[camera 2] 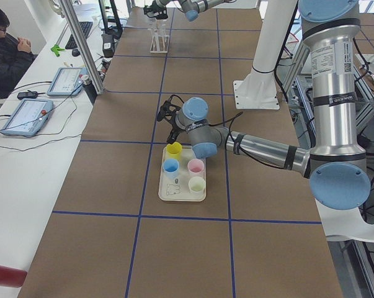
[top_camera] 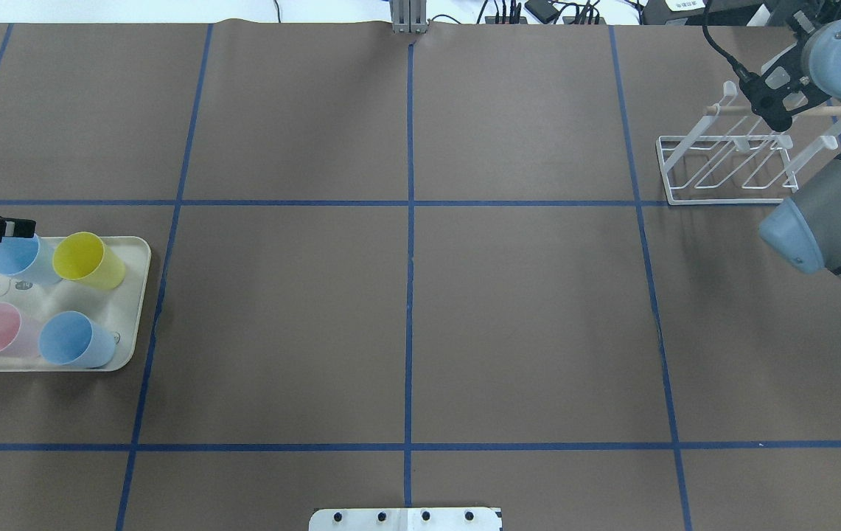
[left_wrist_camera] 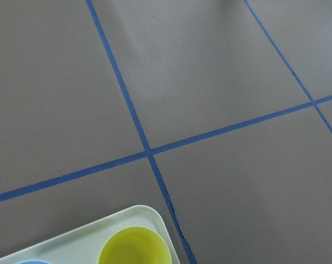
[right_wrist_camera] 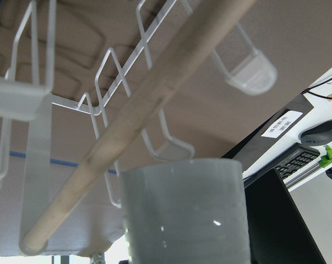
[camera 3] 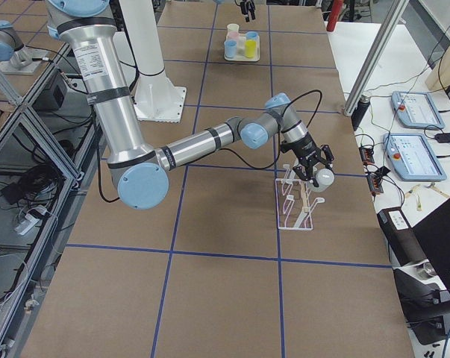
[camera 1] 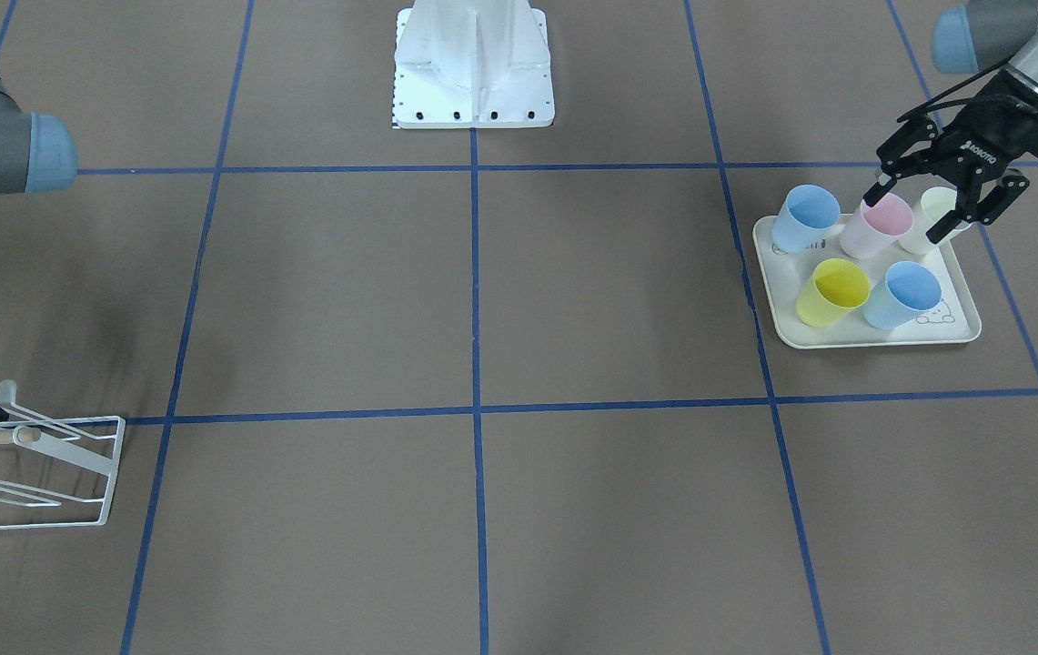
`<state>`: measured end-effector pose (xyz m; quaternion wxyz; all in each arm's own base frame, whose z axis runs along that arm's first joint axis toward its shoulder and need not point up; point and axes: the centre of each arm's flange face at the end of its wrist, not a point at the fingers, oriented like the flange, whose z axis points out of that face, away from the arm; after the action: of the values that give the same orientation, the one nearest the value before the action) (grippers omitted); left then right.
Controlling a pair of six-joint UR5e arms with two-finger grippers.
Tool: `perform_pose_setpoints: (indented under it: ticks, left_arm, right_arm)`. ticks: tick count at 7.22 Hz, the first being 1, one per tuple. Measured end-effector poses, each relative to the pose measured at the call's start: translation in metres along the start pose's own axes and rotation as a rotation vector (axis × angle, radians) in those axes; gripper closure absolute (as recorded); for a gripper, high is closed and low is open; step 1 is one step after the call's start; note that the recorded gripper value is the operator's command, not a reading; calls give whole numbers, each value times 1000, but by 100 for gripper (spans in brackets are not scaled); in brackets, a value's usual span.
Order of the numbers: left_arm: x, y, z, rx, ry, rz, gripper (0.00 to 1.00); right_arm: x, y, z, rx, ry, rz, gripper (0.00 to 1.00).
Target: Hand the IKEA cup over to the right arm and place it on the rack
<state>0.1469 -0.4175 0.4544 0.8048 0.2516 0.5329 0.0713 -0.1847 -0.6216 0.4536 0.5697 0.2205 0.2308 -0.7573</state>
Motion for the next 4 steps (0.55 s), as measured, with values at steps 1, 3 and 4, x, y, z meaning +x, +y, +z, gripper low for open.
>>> perform_pose_setpoints:
  ticks: [1,3,4]
  left_arm:
    - [0,0,0,0,0,0,0]
    - [-1,0,0,-1,-1,0,0]
    - [-1,0,0,-1,-1,0,0]
  right_arm:
    - [-1,-3,1,0,-2,-1,100]
    - [-3,-7,5,1,-8,-5,100]
    - [-4,-8,8,0,-14,-7,100]
